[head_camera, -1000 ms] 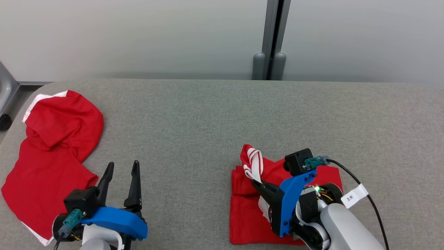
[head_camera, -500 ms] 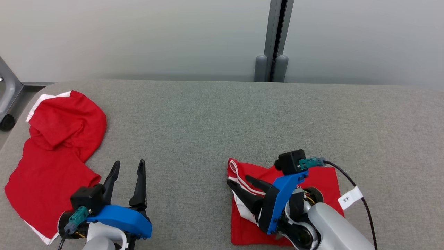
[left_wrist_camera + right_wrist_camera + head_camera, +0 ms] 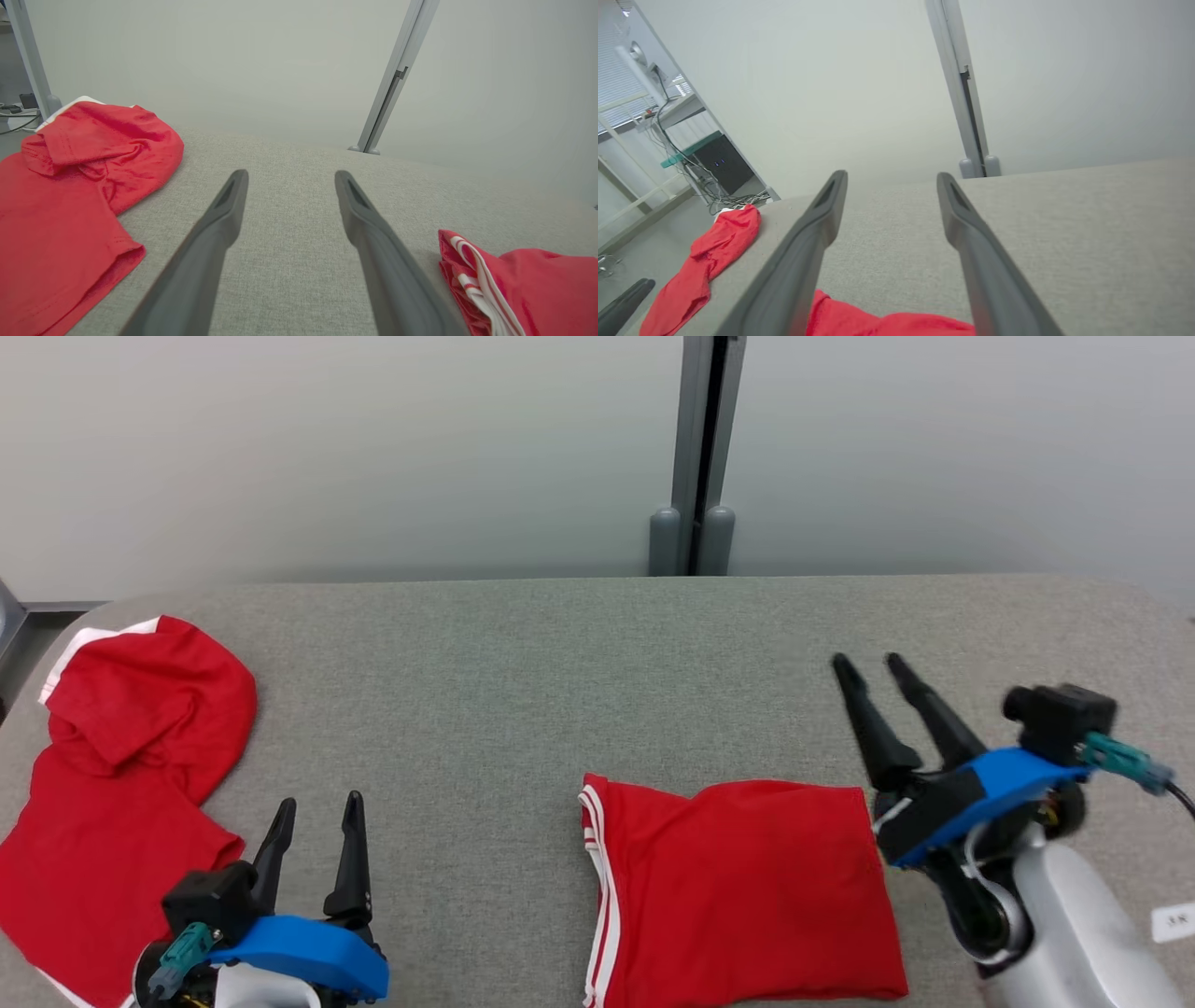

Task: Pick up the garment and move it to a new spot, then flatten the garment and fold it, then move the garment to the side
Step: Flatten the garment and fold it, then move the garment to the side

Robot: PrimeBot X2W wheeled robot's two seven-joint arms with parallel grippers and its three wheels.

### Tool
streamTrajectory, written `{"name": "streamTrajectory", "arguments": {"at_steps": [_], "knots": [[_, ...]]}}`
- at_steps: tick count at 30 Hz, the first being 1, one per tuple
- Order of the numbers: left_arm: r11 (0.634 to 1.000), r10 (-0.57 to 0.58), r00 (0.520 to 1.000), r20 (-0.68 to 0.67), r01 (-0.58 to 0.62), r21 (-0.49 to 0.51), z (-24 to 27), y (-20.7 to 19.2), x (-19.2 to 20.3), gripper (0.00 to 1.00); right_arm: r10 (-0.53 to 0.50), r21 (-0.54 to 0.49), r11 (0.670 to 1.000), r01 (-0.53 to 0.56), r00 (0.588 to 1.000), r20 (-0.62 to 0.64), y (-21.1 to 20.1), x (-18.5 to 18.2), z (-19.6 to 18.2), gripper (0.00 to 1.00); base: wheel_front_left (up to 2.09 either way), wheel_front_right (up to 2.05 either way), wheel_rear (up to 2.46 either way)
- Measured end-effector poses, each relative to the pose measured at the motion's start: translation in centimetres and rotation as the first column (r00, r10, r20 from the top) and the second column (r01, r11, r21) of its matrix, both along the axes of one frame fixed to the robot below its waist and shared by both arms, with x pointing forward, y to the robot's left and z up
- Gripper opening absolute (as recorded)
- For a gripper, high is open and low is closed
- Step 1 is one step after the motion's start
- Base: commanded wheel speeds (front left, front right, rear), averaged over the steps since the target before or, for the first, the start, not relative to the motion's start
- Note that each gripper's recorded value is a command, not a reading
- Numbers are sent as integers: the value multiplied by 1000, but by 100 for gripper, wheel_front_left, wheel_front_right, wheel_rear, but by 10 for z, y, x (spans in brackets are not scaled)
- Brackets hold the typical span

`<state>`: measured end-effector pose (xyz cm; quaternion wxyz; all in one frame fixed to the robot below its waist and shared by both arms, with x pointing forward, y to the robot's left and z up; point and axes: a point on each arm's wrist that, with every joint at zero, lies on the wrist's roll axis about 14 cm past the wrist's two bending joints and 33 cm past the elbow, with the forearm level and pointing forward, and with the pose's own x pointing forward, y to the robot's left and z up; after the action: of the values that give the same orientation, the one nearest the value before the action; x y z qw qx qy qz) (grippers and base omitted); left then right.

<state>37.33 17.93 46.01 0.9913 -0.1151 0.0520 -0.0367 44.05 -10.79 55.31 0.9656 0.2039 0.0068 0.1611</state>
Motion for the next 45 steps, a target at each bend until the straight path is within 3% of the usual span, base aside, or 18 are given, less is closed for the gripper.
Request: {"name": "streamTrajectory", "arguments": {"at_steps": [5,10,21,45], "knots": [[1000,-7,1000,8,7,-1,2,-3,0,100,-177,-188,966,180,984,36,-63,-22,-15,100,0,0,0],[1000,-23,999,23,22,12,6,-8,-1,100,-261,-292,918,270,963,70,-89,-48,-27,100,0,0,0],[999,-23,1000,16,23,34,1,-12,-16,100,-322,-296,901,318,946,34,-101,-80,-49,100,0,0,0],[998,-4,1000,-16,5,64,-10,-8,-21,100,-339,-304,898,316,941,-23,-104,-86,-63,100,0,0,0]]}}
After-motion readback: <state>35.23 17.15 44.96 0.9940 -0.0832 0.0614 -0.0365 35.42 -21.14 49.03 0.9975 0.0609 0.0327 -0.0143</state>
